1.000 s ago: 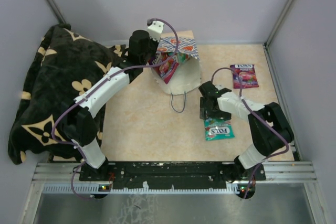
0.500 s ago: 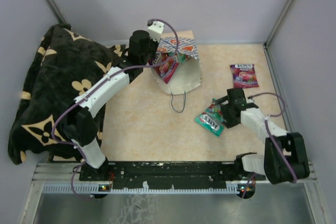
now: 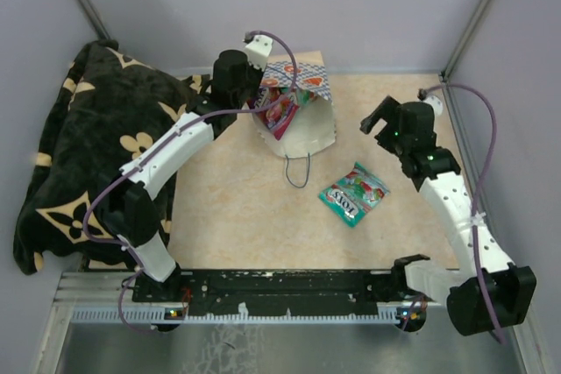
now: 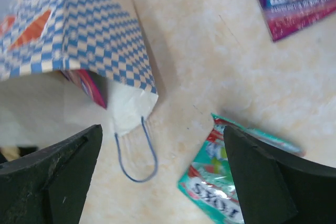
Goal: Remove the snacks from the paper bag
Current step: Adjust the snack at the center of the board.
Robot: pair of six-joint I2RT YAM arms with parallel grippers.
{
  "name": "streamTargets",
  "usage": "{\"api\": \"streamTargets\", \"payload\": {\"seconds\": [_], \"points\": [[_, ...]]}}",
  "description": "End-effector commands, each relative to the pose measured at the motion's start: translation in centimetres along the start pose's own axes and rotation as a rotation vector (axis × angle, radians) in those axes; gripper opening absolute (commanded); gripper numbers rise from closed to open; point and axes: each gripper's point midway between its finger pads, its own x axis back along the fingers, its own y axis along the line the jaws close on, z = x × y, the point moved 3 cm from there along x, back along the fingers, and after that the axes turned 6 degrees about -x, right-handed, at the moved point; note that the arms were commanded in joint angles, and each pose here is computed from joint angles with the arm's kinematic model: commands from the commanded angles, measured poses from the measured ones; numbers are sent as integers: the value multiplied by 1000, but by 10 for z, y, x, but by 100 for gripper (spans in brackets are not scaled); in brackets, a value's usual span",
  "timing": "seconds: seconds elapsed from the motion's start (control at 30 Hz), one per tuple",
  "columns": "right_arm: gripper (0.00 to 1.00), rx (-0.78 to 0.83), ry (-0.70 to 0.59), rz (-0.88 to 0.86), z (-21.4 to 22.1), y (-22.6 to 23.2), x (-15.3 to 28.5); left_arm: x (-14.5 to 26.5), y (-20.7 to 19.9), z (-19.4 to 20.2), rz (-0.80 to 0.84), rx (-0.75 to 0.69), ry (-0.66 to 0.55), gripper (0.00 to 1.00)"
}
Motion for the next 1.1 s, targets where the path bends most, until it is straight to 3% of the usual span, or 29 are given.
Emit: {"api": "streamTargets", "payload": {"seconds": [0.0,0.1,0.2,0.43,0.57,0.83,1.07], "points": [[99,665,246,-118,23,-11,1,13,16,-24,-7,8,-68,4],[99,804,469,-63,58,-39,-8,16,16,-33,9,17,-96,5],[99,943,465,14,77,-45,-10,20,18,-35,14,9,-99,5],[99,1131,515,-110,112,-49,-7,26,19,-39,19,28,-109,5],[99,1157,595,-137,133,-63,-10,26,14,-36,40,44,-109,5],[99,1208,704,-22,153,-86,-29,22,10,-30,54,7,-115,5],[99,1082,660,58,156,-85,-36,22,11,-25,30,-5,-129,5]]}}
